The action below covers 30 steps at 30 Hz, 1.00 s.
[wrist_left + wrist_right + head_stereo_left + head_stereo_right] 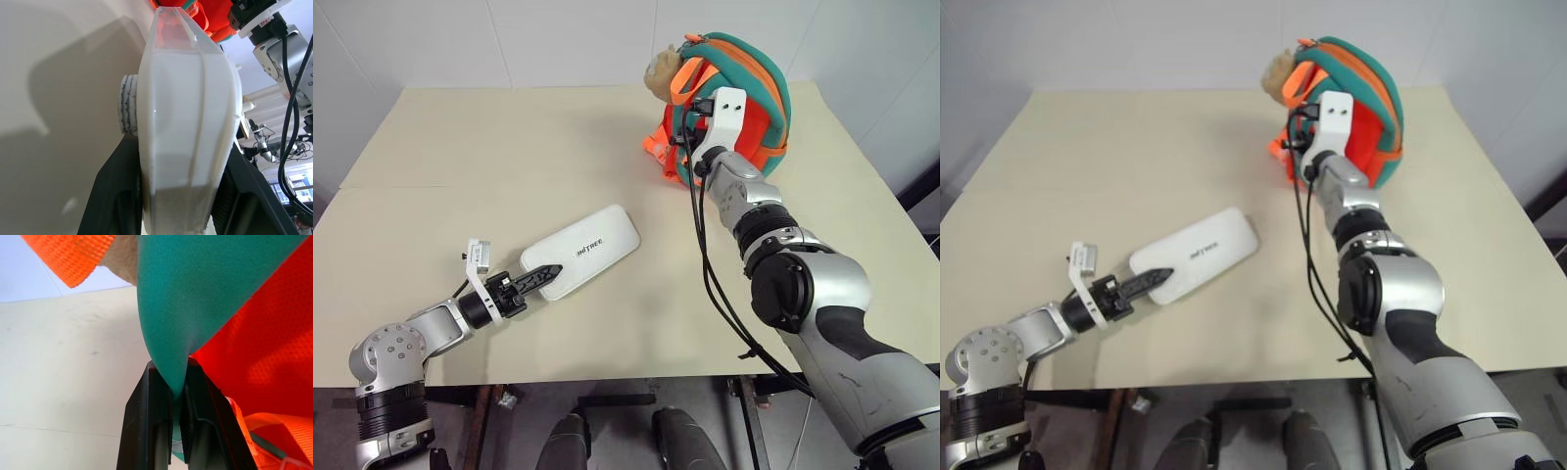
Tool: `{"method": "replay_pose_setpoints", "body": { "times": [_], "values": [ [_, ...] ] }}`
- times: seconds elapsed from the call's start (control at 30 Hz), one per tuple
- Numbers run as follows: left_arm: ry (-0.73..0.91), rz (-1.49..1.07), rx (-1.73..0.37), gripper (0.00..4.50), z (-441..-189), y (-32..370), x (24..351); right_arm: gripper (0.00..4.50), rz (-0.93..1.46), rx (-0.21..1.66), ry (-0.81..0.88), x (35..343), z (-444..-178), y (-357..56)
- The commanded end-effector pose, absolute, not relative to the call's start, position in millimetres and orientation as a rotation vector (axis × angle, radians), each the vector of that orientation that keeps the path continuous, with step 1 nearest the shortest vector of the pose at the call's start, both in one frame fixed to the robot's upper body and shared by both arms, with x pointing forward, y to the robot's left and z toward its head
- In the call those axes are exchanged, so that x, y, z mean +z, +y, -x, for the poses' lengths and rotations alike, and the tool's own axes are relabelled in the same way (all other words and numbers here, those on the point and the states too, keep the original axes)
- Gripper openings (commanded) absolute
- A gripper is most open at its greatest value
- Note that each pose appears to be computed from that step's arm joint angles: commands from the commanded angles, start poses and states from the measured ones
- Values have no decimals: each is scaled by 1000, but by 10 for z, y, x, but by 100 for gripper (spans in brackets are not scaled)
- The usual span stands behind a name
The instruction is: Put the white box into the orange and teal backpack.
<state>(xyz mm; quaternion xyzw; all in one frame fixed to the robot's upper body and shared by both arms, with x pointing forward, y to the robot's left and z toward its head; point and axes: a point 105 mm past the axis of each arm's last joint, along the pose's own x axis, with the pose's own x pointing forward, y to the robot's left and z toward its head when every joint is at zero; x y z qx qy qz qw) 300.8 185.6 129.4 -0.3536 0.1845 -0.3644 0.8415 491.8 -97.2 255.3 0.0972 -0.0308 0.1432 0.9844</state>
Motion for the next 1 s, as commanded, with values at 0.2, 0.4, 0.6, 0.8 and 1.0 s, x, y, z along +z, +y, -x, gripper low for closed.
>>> {"method": "replay_pose_setpoints", "body": {
  "times": [0.2,0.4,0.6,0.8,1.0],
  "values": [
    [386,729,-745,131,-3071,1911,1297,1,-169,369,-161,2974,-4855,-1396],
    [404,724,-783,131,-3211,1828,1277,1,-153,475,-190,3265,-4666,-1855],
    [418,700,-820,131,-3343,1783,1290,1,-134,764,-83,3231,-4200,-1885],
    [431,652,-837,131,-3499,1816,1307,1,-204,1270,152,3026,-2897,-1572],
    [447,614,-825,131,-3586,1926,1232,1,-255,1533,351,2950,-2119,-1551]
  ]
}}
